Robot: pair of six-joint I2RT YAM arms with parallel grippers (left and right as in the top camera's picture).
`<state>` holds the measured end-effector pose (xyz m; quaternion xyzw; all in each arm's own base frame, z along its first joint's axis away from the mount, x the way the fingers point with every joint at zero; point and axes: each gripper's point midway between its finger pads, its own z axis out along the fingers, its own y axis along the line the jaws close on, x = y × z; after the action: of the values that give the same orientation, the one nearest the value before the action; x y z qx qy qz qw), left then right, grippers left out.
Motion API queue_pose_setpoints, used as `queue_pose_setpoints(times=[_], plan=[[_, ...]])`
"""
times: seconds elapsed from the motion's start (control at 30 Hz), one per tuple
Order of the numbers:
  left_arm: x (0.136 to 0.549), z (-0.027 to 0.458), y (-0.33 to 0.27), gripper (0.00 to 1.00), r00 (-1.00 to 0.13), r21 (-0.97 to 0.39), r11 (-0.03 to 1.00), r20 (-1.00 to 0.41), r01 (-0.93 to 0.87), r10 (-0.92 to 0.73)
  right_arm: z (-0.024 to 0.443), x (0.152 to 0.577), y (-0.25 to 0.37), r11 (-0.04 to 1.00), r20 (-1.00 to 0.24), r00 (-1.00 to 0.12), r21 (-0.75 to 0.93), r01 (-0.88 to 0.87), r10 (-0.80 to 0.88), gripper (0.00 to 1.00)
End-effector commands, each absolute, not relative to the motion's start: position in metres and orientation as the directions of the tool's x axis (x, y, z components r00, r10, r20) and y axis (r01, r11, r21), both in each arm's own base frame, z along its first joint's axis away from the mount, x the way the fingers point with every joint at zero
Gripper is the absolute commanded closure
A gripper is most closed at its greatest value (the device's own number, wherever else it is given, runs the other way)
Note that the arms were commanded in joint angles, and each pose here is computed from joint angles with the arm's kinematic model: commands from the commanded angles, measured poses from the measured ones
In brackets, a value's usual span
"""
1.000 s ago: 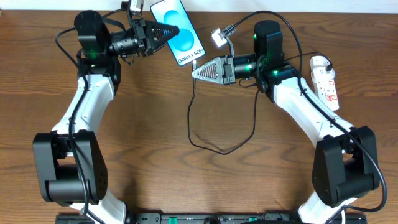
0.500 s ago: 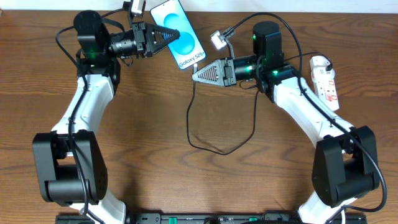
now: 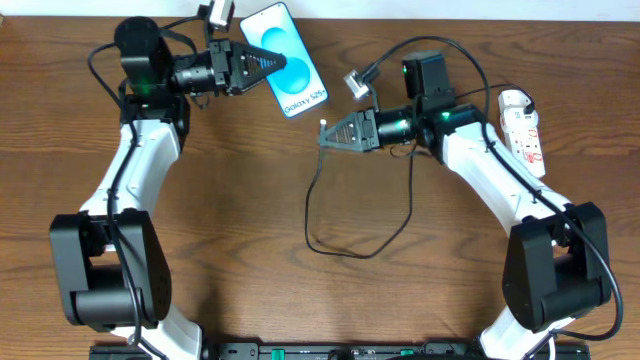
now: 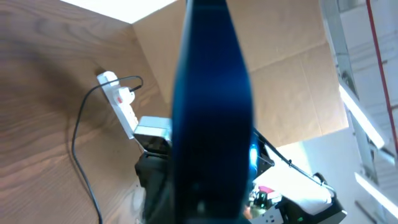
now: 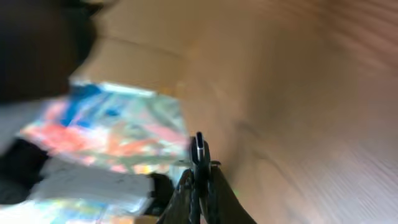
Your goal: Plug charger to phone and switch on socket
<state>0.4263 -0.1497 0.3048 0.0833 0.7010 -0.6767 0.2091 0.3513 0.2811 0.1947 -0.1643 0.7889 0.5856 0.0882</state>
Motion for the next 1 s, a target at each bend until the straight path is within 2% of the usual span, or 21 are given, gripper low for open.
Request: queue_pose_setpoints(times=[0.0,0.1,0.23,0.53,0.77,0.97], plan=[[0.434,0.319,-0.133,0.93,-0.871,-0.897,0.097,-0.442,0.431,-0.215,0.157,0.381,0.254,0.51,-0.39,-0.915,0.77,-0.383,-0.098,0.99],[0.442,0.315,-0.127,0.93,-0.875,-0.912,0.114,-0.411,0.395,-0.257,0.125,0.39,0.23,0.702,-0.338,-0.94,0.658,-0.273,-0.048,0.99],[0.449,0.303,-0.125,0.92,-0.876,-0.925,0.137,-0.38,0.355,-0.296,0.097,0.387,0.21,0.835,-0.293,-0.956,0.518,-0.186,-0.032,0.99],[0.445,0.265,-0.131,0.93,-0.91,-0.953,0.173,-0.291,0.249,-0.296,0.05,0.381,0.209,0.878,-0.196,-0.979,0.46,-0.133,-0.046,0.98],[0.432,0.254,-0.159,0.92,-0.922,-0.941,0.184,-0.321,0.284,-0.218,0.05,0.384,0.211,0.869,-0.215,-0.974,0.466,-0.17,-0.075,0.56],[0.426,0.242,-0.17,0.93,-0.939,-0.95,0.19,-0.285,0.249,-0.193,0.077,0.405,0.209,0.861,-0.274,-0.96,0.471,-0.193,-0.065,0.53]])
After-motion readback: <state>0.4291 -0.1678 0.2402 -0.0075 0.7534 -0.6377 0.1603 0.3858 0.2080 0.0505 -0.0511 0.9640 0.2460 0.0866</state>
